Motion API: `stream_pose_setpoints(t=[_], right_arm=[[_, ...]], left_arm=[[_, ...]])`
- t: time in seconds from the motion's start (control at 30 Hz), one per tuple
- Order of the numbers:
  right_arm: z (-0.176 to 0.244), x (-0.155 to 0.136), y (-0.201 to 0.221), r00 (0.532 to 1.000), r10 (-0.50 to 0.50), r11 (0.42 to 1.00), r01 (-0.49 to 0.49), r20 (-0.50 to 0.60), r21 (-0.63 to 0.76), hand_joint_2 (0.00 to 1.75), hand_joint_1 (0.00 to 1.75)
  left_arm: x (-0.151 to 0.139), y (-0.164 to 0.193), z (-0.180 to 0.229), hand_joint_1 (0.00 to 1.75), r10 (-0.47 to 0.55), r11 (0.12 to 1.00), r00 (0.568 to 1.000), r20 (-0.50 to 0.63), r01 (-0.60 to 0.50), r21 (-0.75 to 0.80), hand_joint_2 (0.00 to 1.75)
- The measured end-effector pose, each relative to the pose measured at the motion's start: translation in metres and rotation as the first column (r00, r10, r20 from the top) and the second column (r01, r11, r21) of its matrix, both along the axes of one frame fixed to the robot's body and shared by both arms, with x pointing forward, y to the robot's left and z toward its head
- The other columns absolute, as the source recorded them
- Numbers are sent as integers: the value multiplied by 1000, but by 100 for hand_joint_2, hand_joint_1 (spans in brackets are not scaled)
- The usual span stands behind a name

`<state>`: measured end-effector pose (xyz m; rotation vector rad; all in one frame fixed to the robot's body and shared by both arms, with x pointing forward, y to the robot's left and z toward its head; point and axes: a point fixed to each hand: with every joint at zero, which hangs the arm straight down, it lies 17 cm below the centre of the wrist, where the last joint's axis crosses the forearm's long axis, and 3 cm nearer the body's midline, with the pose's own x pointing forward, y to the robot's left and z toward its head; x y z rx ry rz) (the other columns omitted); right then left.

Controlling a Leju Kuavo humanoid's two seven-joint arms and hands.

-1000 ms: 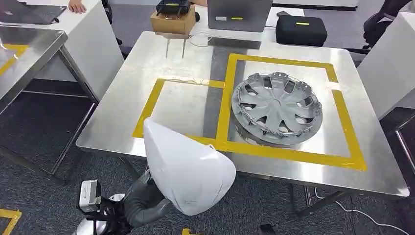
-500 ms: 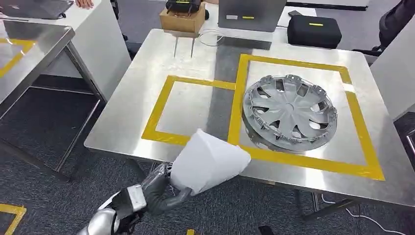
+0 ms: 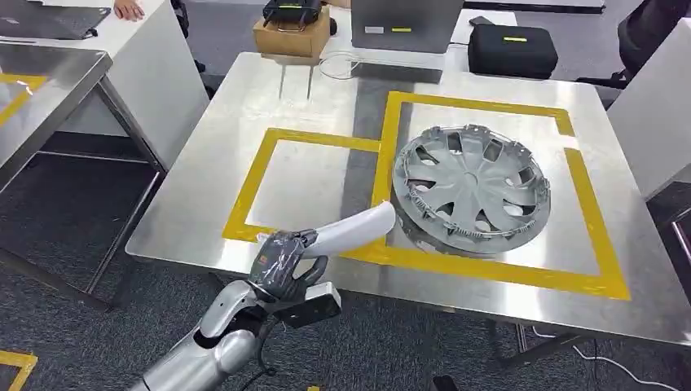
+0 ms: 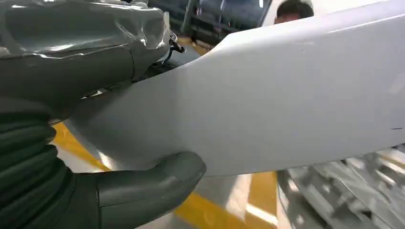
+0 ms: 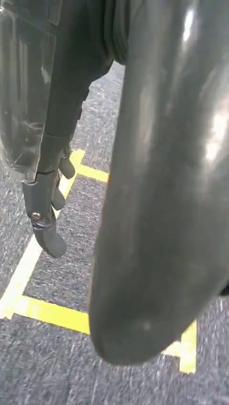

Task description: Take the parts from the cabinet and place them on the table.

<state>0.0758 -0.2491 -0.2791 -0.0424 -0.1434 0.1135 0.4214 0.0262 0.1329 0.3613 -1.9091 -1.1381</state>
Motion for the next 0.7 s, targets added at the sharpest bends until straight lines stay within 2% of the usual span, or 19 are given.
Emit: stream_pose_setpoints(t=[0.2, 0.37, 0.7], right_arm=[[0, -4, 3, 1000, 1, 1000, -1, -5, 4, 0, 0], [-1, -9, 0, 1000, -1, 1000, 1, -15, -6, 0, 0], [-1, -11, 3, 1000, 3, 1000, -3, -27, -8, 0, 0]], left_arm=[[20, -16, -8, 175, 25, 998, 999, 36, -27, 64, 175], [22, -27, -37, 175, 20, 990, 1000, 0, -20, 136, 175], [40, -45, -52, 175, -19, 967, 1000, -10, 21, 255, 175]])
